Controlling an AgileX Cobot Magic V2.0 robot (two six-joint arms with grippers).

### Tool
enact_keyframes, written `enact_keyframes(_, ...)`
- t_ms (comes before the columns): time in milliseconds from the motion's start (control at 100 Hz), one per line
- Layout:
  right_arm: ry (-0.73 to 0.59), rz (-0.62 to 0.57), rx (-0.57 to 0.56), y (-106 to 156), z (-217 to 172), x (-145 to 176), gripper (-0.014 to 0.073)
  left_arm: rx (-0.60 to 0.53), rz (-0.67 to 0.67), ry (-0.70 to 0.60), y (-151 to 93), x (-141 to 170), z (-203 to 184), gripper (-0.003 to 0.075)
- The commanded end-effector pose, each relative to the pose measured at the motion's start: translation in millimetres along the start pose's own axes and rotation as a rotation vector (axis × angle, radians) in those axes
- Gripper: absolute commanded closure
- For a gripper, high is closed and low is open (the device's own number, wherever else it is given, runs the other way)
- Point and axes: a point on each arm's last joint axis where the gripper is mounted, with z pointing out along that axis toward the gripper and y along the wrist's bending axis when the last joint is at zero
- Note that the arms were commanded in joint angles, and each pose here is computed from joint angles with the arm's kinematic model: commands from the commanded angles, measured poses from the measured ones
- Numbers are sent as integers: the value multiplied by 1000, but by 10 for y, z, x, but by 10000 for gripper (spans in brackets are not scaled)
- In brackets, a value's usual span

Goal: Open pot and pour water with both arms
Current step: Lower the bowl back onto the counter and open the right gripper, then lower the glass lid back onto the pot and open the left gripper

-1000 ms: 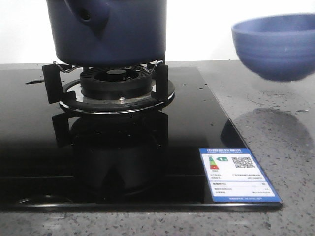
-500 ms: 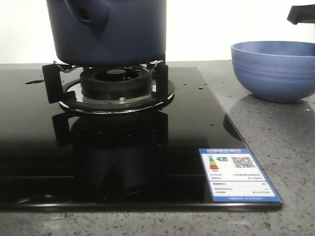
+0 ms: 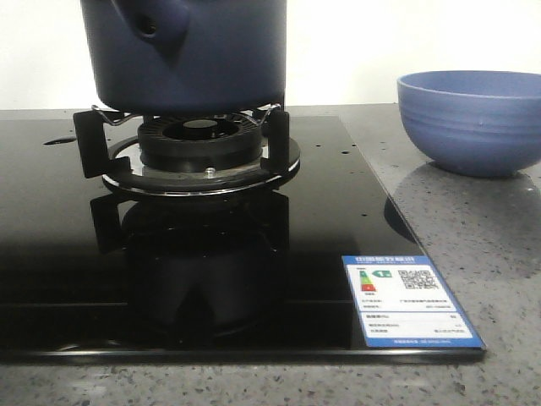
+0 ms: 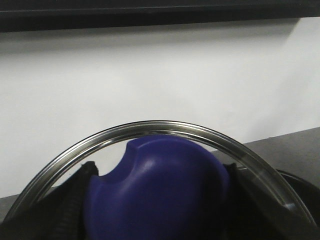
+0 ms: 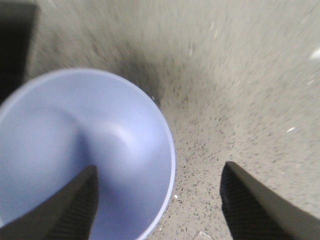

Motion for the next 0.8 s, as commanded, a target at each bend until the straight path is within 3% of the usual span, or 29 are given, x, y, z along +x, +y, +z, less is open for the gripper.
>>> enact_keyframes(0,-145,-10,-2,41,-408,-34,158,35,-36,-136,-120,-200,-26,312)
enact_keyframes(290,-202,-26,-32,134,-883,149,158,201,22,-71,-561,-8,433,312)
enact_keyframes(540,-209,-32,-34,155,-1015,224,158,215,32,-14,-719,209,804,312)
enact_keyframes(790,-207,-31,-34,155,-1003,234,158,229,66,-5,-839,297,928,312)
